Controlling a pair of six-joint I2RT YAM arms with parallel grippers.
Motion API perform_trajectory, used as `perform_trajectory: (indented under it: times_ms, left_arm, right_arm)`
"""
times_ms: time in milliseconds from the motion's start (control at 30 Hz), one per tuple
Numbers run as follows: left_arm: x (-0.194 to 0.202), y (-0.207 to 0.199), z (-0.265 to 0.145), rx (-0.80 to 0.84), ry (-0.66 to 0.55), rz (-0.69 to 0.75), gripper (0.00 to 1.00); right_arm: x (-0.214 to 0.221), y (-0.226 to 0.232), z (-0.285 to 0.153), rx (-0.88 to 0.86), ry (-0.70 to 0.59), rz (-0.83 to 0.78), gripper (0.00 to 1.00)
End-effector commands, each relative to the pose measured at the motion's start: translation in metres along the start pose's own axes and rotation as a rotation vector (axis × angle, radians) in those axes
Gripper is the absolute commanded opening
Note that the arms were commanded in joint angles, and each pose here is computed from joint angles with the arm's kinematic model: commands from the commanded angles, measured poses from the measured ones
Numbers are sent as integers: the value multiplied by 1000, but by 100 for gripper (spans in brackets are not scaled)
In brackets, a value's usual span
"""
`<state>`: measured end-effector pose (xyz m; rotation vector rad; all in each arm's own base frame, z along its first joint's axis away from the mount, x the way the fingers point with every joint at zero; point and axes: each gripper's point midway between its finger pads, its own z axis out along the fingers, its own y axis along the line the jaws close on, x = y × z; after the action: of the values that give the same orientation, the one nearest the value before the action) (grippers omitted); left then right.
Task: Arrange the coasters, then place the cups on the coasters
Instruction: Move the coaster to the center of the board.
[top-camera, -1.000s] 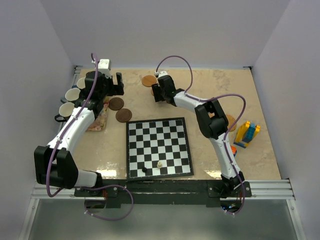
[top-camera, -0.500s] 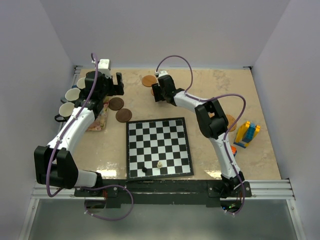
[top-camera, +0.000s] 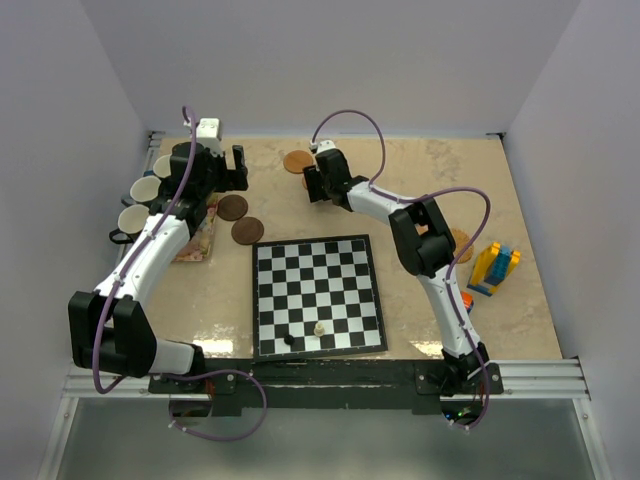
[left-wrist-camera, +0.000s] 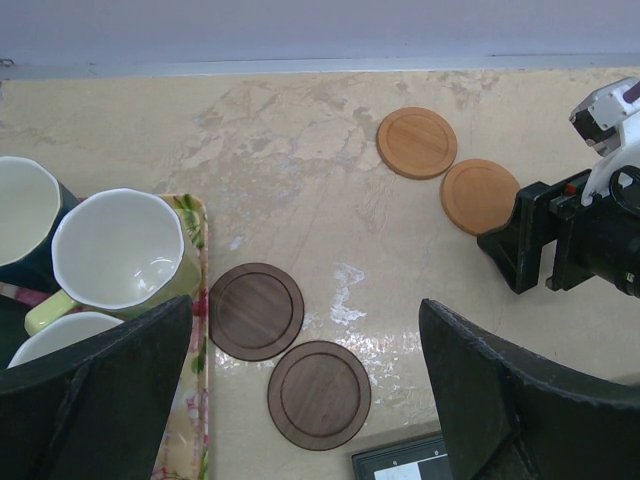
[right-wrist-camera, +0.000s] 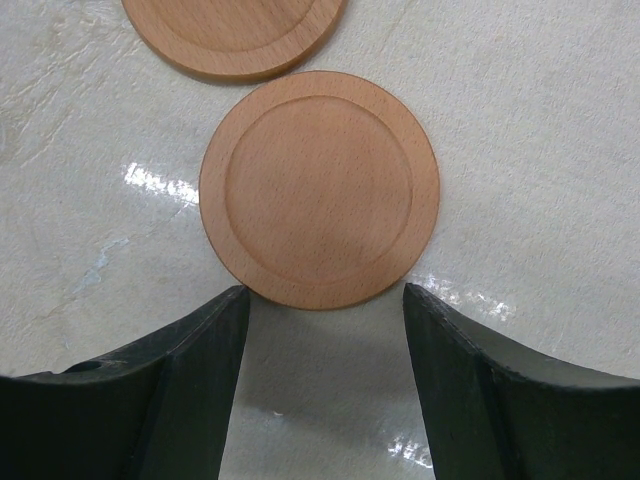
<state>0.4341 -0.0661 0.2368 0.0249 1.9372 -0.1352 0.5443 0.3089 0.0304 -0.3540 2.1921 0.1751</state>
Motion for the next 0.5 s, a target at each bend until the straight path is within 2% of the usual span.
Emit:
perform_trajectory:
  times_ms: [0,33,100,167,333,467]
  left_arm:
    - [-13,-3,1,9,-42,-17,100]
    - [-13,-2,1,7,-42,-17,100]
    - [-14,-3,1,9,-42,-17,100]
    - [-14,-2,1,6,-42,-17,100]
    - [-14,-2,1,4,-42,-17,100]
    - [-14,-2,0,4,-44,-17,100]
  right_arm:
    - [15,-8,9,25,38,6,68]
    - [14,-8,8,20,38,5,70]
    - [13,-4,5,-3,36,0,81]
    - [8,2,0,-47,28,-2,88]
    - [-20,6,-21,-85,-20,15,92]
    - [-59,7,-50,-98,-90,22,94]
